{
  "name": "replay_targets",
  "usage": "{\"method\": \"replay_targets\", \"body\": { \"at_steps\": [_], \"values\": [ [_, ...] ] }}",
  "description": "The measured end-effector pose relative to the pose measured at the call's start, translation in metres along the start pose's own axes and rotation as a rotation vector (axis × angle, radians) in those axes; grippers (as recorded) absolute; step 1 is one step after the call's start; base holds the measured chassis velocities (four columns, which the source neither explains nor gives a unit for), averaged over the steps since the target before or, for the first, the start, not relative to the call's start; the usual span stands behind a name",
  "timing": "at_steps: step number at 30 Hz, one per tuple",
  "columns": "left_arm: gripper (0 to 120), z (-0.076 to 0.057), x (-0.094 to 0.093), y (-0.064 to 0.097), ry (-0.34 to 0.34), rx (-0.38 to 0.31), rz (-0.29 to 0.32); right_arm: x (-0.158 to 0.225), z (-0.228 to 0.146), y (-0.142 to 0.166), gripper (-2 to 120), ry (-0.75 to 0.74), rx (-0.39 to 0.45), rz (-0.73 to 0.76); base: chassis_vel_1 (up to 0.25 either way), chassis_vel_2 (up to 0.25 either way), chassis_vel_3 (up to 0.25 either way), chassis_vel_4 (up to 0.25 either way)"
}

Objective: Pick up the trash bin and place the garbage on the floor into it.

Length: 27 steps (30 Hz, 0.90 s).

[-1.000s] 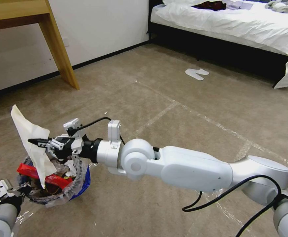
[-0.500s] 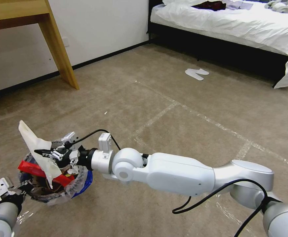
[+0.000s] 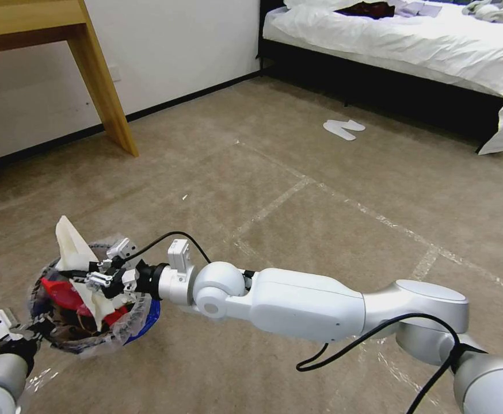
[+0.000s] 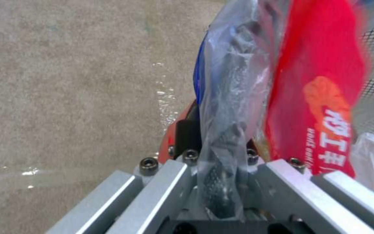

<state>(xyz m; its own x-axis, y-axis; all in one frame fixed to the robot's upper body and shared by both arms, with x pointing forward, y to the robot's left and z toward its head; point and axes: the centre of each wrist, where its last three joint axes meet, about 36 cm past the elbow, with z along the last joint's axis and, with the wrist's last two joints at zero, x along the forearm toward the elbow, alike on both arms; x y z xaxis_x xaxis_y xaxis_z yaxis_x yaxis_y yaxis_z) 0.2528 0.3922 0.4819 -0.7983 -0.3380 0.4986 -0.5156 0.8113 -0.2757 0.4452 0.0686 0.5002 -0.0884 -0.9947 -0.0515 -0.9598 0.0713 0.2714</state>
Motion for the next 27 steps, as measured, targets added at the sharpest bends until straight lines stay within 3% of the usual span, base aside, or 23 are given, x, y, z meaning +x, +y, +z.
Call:
{"method": "replay_targets", "body": {
  "at_steps": [3,11,17,27],
  "values": [
    [0,0.0,0.0,0.0,0.0,0.001,-0.001,0.001,-0.003,0.001,45,-0.003,-0.002,-0.002,0.0,0.0,0.0,0.0],
    [0,0.002,-0.001,0.001,0.001,0.006,-0.006,0.005,-0.022,0.015,79,-0.013,-0.026,-0.018,0.0,0.0,0.0,0.0],
    [0,0.002,-0.001,0.001,-0.002,0.008,-0.008,0.005,-0.012,0.024,98,0.037,-0.028,-0.032,0.0,0.0,0.0,0.0],
    [0,0.004,-0.001,0.001,-0.003,0.023,-0.007,-0.01,-0.011,0.03,100,0.039,0.012,-0.04,0.0,0.0,0.0,0.0]
  ]
}}
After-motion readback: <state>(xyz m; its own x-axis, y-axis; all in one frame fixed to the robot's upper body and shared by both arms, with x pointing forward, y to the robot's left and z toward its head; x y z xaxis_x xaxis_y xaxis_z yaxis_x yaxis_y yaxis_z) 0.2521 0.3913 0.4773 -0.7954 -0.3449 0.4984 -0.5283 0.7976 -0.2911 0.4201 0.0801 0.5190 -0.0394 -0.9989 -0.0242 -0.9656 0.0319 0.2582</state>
